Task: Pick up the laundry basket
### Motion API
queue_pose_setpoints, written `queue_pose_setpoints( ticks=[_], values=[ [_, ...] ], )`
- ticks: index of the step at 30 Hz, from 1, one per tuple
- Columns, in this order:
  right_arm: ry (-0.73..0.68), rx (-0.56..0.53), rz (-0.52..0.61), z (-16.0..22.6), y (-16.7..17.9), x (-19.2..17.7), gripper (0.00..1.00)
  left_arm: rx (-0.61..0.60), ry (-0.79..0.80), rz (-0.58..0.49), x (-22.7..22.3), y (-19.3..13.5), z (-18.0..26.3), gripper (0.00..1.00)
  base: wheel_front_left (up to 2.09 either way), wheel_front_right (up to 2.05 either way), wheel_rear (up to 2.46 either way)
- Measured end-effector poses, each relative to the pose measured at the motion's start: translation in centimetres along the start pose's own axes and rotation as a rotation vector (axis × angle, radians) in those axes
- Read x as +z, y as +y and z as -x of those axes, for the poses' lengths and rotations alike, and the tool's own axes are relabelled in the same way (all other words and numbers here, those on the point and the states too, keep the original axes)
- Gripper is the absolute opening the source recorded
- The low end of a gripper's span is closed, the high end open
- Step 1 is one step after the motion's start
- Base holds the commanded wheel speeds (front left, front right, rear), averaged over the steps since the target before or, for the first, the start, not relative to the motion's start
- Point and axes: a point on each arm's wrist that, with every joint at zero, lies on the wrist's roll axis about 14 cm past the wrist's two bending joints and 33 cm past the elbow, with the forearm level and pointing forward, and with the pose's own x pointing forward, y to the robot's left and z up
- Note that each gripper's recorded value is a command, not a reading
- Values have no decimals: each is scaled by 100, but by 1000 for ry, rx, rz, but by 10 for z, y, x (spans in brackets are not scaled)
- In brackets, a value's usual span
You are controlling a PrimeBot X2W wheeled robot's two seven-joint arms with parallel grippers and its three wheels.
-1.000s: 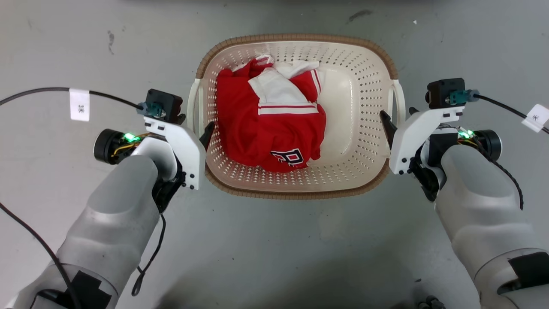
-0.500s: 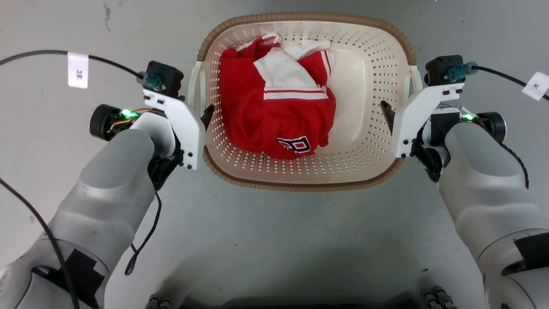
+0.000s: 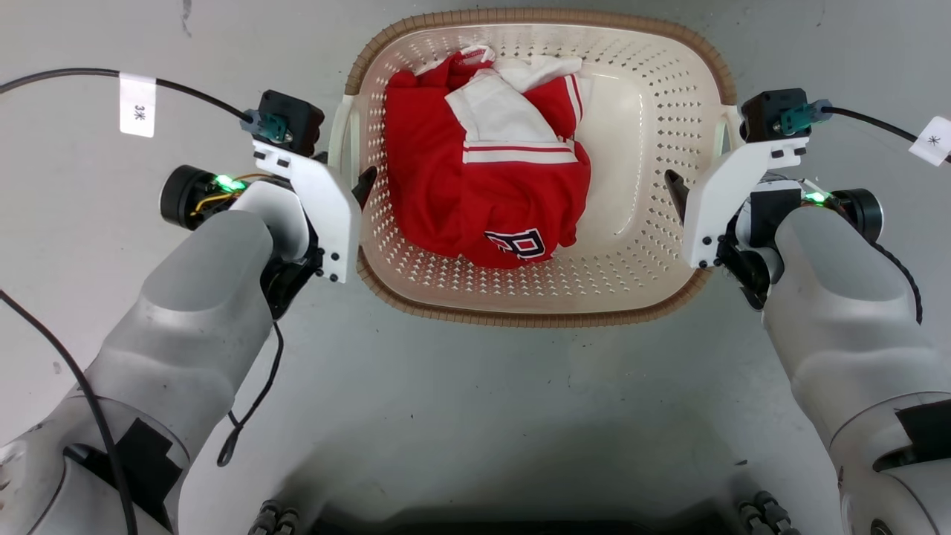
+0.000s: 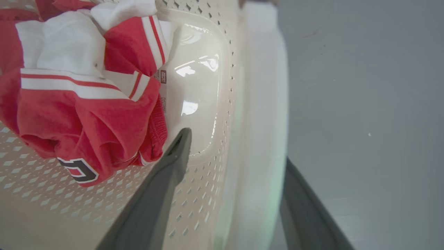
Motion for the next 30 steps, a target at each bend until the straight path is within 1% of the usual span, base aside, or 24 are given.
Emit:
queue_pose_setpoints(
  ticks=[1, 4, 10, 16, 21, 23, 24, 30],
  values=[
    [2, 1, 1, 0, 1, 0, 0, -4, 1, 4, 0, -1, 0, 0, 0, 0, 0],
    [0, 3, 4, 0, 2, 1, 0, -23, -5, 18, 1, -8, 0, 0, 0, 0, 0],
    [-15, 0, 7, 6, 3, 6, 0, -29, -2, 20, 3, -10, 8, 0, 0, 0, 0],
    [-4, -16, 59, 26, 2, 10, 0, -60, 54, 7, -3, -24, 27, 0, 0, 0, 0],
    [43, -33, 114, 54, 3, 10, 0, -83, 101, -5, -3, -36, 55, 0, 0, 0, 0],
    [59, -40, 120, 68, 4, 11, 0, -89, 114, -1, -3, -41, 68, 0, 0, 0, 0],
    [89, -50, 145, 91, 6, 9, 0, -99, 126, -1, 1, -50, 90, 0, 0, 0, 0],
    [96, -55, 173, 142, 17, 14, 0, -95, 121, -26, 10, -63, 138, 0, 0, 0, 0]
  ],
)
